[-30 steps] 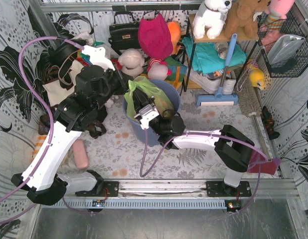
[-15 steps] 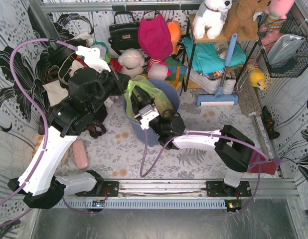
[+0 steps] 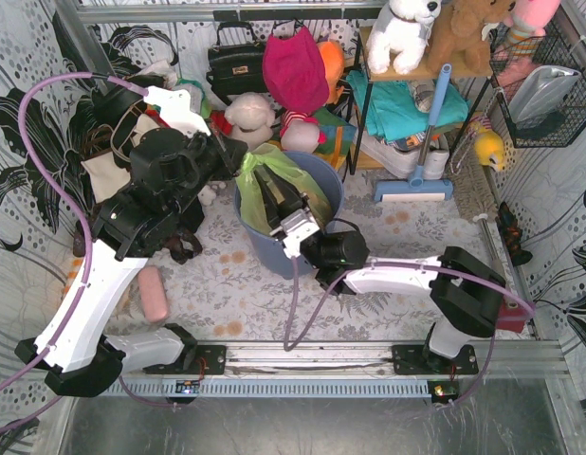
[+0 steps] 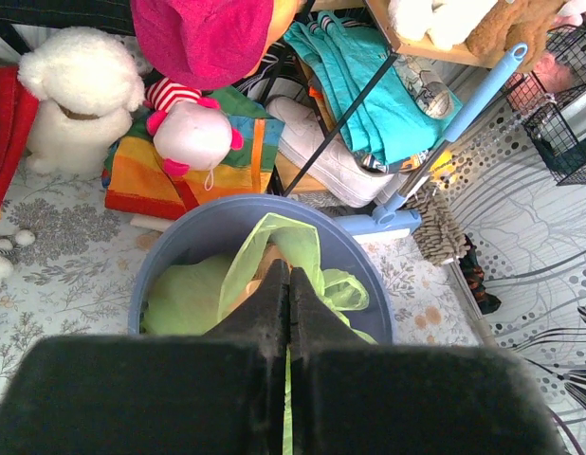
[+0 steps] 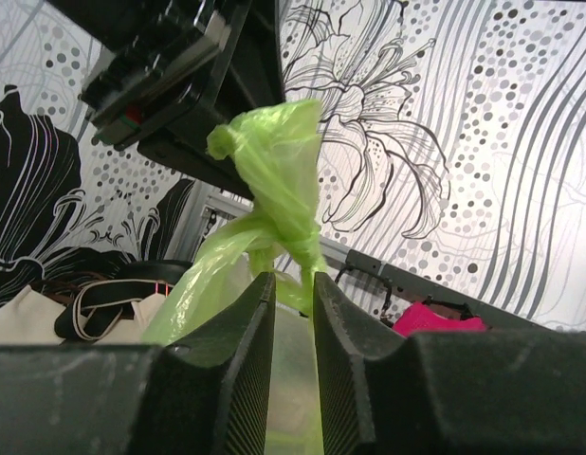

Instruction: Tie the trash bag

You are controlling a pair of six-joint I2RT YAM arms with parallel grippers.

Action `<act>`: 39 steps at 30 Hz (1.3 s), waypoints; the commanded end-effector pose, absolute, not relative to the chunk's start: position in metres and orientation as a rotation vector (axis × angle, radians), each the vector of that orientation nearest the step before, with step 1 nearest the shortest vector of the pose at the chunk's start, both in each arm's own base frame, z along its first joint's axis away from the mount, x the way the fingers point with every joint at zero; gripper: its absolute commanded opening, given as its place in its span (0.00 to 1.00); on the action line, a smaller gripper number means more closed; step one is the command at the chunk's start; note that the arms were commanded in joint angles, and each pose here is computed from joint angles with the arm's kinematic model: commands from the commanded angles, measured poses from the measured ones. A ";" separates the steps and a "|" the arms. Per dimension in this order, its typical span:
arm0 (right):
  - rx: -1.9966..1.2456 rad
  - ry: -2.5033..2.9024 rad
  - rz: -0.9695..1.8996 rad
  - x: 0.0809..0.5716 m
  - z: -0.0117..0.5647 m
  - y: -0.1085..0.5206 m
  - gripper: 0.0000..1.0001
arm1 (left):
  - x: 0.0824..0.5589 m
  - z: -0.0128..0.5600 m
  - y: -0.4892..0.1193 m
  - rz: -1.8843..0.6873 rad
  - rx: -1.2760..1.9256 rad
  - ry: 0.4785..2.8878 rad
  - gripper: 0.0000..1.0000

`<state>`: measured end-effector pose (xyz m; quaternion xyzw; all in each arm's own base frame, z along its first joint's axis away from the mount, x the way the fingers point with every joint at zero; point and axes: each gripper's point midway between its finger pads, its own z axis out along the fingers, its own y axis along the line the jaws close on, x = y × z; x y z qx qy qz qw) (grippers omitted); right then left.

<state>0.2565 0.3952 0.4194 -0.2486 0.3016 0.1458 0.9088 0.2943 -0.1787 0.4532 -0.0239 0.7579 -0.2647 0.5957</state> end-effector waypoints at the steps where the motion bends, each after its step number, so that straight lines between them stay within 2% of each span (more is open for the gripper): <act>1: -0.362 0.531 0.365 0.228 0.463 0.353 0.25 | 0.294 0.476 -0.179 -0.644 -0.051 1.673 0.00; 7: -0.410 0.522 0.418 0.214 0.474 0.351 0.29 | 0.295 0.473 -0.185 -0.662 -0.034 1.683 0.00; 12: -0.506 0.621 0.494 0.218 0.479 0.373 0.46 | 0.294 0.473 -0.187 -0.673 -0.026 1.682 0.00; 15: -0.502 0.694 0.561 0.223 0.481 0.384 0.53 | 0.292 0.474 -0.187 -0.681 -0.024 1.678 0.00; 18: -0.405 0.766 0.601 0.233 0.481 0.383 0.47 | 0.292 0.475 -0.187 -0.682 -0.024 1.675 0.00; 23: -0.355 0.826 0.661 0.228 0.476 0.384 0.44 | 0.294 0.472 -0.188 -0.680 -0.022 1.681 0.00; 30: -0.367 0.923 0.737 0.215 0.455 0.389 0.42 | 0.294 0.473 -0.189 -0.685 -0.023 1.677 0.00; 39: -0.297 0.961 0.718 0.228 0.446 0.394 0.42 | 0.294 0.472 -0.192 -0.699 -0.017 1.683 0.00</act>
